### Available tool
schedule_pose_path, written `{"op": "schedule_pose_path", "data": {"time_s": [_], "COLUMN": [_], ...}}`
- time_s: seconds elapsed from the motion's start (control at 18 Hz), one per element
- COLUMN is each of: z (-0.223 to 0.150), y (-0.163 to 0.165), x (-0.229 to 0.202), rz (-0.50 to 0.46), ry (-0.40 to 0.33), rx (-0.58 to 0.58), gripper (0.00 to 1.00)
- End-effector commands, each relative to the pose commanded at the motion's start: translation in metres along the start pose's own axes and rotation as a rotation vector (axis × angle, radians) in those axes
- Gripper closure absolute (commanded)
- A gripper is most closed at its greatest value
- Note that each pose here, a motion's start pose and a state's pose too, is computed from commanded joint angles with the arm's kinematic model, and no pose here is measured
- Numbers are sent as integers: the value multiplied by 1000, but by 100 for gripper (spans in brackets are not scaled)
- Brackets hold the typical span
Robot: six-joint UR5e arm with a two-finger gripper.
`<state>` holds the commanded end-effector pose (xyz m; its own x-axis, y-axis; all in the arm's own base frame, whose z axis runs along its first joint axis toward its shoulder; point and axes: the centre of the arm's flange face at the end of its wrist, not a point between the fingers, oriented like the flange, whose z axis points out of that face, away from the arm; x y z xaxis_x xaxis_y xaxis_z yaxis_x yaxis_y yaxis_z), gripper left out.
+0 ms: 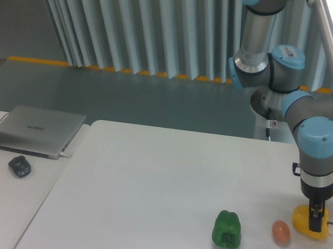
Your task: Place the yellow pepper in a basket
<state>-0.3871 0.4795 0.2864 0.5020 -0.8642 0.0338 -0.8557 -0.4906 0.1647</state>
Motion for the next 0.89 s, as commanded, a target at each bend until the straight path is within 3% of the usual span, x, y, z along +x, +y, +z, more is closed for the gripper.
{"op": "schedule_pose_path", "data": {"time_s": [0.11,0.22,0.67,0.89], "z": [-4,-8,-89,-96], "y": [1,3,35,61], "x": [0,-1,5,15], "rz": [-20,-19,-78,-106], "ry": [-5,-11,-89,-88], "rx": [-3,-4,45,52], "gripper": [60,60,60,60]}}
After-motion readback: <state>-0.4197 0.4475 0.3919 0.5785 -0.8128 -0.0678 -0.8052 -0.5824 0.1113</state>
